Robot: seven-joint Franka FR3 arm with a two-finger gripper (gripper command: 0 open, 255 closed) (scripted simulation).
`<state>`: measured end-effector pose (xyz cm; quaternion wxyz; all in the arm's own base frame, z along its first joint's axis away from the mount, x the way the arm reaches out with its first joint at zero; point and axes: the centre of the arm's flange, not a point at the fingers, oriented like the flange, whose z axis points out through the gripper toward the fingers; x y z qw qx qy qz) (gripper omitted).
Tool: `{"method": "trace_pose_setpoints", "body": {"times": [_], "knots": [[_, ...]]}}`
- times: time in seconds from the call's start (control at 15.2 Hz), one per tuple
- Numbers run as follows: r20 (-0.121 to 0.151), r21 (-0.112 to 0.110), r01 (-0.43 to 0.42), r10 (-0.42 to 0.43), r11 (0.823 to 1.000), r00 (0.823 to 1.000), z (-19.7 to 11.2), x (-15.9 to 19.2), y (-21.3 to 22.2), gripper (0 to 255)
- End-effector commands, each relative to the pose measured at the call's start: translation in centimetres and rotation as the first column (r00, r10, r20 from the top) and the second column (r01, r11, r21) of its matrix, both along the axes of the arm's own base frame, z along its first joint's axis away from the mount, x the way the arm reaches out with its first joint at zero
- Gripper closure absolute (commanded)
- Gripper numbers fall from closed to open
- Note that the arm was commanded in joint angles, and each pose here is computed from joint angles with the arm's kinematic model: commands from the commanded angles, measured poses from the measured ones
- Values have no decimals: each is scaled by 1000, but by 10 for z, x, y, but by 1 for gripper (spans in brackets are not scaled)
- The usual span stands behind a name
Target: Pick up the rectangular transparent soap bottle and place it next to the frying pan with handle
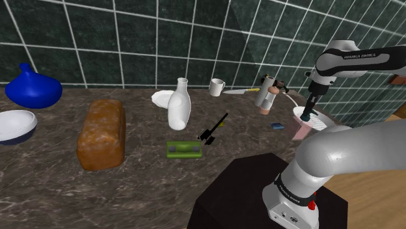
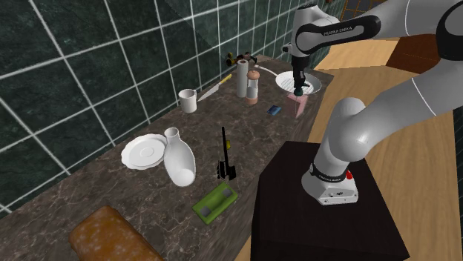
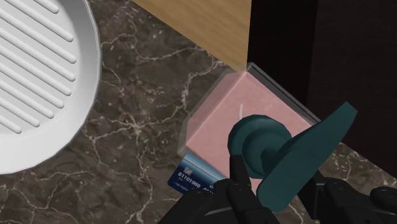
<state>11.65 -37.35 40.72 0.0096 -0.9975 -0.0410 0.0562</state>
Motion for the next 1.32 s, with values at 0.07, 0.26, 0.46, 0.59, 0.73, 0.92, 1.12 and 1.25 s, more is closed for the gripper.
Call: {"method": "trace_pose_setpoints", "body": {"times": [0.07, 0.26, 0.46, 0.59, 0.73, 0.92, 1.12, 1.25], "knots": [[0, 0, 0, 0, 1000, 1000, 0, 0, 0, 255], [0, 0, 0, 0, 1000, 1000, 0, 0, 0, 0], [0, 0, 0, 0, 1000, 1000, 0, 0, 0, 0], [0, 0, 0, 0, 1000, 1000, 26, 3, 0, 0], [0, 0, 0, 0, 1000, 1000, 50, 6, -1, 0], [0, 0, 0, 0, 1000, 1000, 50, 6, -1, 0], [0, 0, 0, 0, 1000, 1000, 50, 6, -1, 0], [0, 0, 0, 0, 1000, 1000, 50, 6, -1, 0]]}}
